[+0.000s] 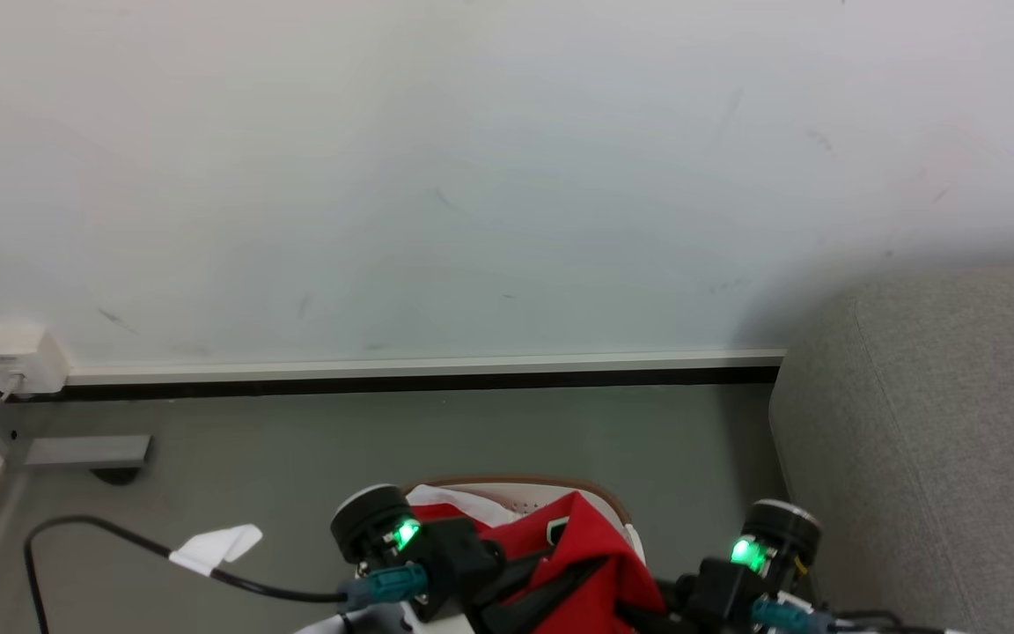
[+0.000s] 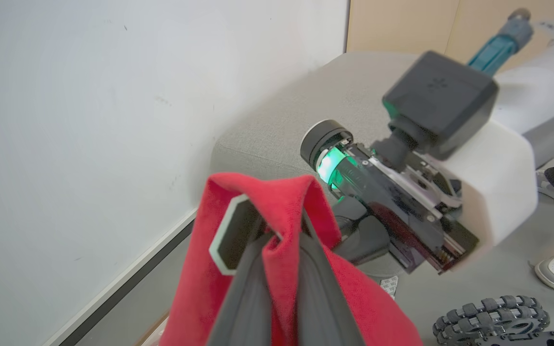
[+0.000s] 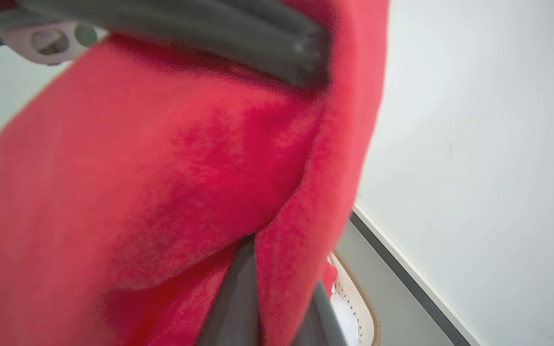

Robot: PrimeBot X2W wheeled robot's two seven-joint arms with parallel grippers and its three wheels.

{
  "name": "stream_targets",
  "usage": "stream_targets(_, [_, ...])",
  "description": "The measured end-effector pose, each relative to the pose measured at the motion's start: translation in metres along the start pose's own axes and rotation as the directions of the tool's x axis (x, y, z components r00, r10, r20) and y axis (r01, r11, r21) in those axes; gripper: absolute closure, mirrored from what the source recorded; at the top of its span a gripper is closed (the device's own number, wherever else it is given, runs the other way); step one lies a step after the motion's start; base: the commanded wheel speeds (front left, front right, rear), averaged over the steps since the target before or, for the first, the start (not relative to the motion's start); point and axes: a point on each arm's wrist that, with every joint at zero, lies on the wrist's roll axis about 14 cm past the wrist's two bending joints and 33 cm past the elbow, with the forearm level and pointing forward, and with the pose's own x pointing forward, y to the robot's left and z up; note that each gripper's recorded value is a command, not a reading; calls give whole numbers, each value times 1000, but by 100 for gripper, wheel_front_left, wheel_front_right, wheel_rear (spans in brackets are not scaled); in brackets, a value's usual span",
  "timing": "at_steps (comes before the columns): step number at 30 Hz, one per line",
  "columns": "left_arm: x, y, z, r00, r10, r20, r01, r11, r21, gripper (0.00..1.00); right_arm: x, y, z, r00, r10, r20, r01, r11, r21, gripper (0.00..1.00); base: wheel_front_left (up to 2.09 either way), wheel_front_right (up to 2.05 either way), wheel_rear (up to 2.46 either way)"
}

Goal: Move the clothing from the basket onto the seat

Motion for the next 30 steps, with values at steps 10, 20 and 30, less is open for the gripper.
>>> stream_targets(10, [12, 16, -5, 999, 44, 19, -43, 999, -14, 0, -28, -67, 9, 980, -194, 43, 193, 981, 14, 100, 0, 0, 0])
stream_targets(20, [48, -3, -11, 997, -64, 47, 67, 996, -54, 0, -94, -126, 24, 896, -434, 89, 436, 900, 3, 100, 0, 0, 0])
stream_targets(30, [91, -30, -11, 974, -205, 94, 213, 973, -87, 0, -160, -151, 25, 785, -611, 98, 613, 790, 11, 100, 0, 0, 0])
